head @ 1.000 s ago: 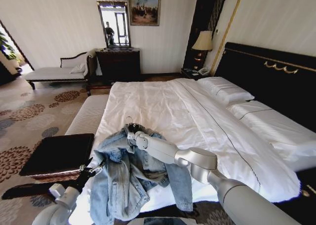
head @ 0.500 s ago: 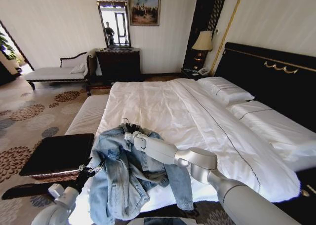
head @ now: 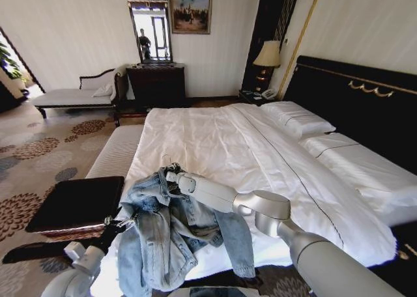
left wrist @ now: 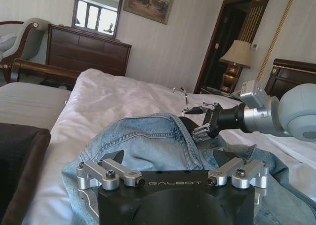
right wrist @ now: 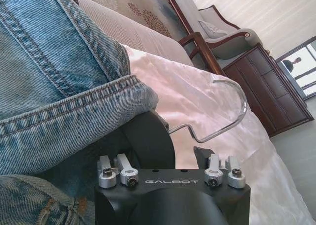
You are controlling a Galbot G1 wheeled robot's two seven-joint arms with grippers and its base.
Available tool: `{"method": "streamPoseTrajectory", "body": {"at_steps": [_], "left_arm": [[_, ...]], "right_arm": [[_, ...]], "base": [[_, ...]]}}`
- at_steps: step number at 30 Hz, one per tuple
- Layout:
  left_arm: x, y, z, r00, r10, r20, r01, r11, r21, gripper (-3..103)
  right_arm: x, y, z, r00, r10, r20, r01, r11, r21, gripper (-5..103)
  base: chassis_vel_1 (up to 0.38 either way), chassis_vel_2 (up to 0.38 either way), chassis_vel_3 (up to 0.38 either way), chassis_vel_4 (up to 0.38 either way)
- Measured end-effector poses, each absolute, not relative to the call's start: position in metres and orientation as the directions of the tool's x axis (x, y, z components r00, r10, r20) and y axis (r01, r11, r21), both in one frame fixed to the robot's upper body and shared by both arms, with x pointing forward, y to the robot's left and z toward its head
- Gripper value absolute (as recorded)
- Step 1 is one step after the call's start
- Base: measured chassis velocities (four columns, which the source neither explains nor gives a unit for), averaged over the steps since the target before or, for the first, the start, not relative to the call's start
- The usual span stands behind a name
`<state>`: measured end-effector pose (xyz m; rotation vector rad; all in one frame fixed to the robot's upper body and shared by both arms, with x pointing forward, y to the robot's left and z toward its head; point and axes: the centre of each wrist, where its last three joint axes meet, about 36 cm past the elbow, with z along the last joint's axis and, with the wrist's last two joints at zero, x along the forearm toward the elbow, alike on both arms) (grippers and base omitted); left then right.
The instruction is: Pick up the clothes from the bed and hang them on the clothes hanger.
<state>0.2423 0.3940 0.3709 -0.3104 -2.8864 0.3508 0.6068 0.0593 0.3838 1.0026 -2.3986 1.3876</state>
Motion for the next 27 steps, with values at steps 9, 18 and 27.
{"method": "streamPoseTrajectory", "body": {"at_steps": [9, 18, 27], "left_arm": [[0.244, 0.392, 0.372, -0.953, 0.239, 0.184, 0.188, 0.948, -0.257, 100], [0.243, 0.389, 0.372, -0.952, 0.242, 0.186, 0.192, 0.948, -0.254, 100], [0.242, 0.388, 0.372, -0.952, 0.241, 0.187, 0.191, 0.949, -0.251, 100]], "right_arm": [[0.607, 0.055, 0.385, -0.739, -0.462, 0.49, -0.657, 0.335, -0.676, 39], [0.609, 0.053, 0.389, -0.747, -0.465, 0.475, -0.645, 0.338, -0.685, 36], [0.611, 0.052, 0.398, -0.825, -0.445, 0.349, -0.519, 0.35, -0.78, 36]], "base": [[0.0, 0.0, 0.0, 0.0], [0.0, 0.0, 0.0, 0.0], [0.0, 0.0, 0.0, 0.0]]}}
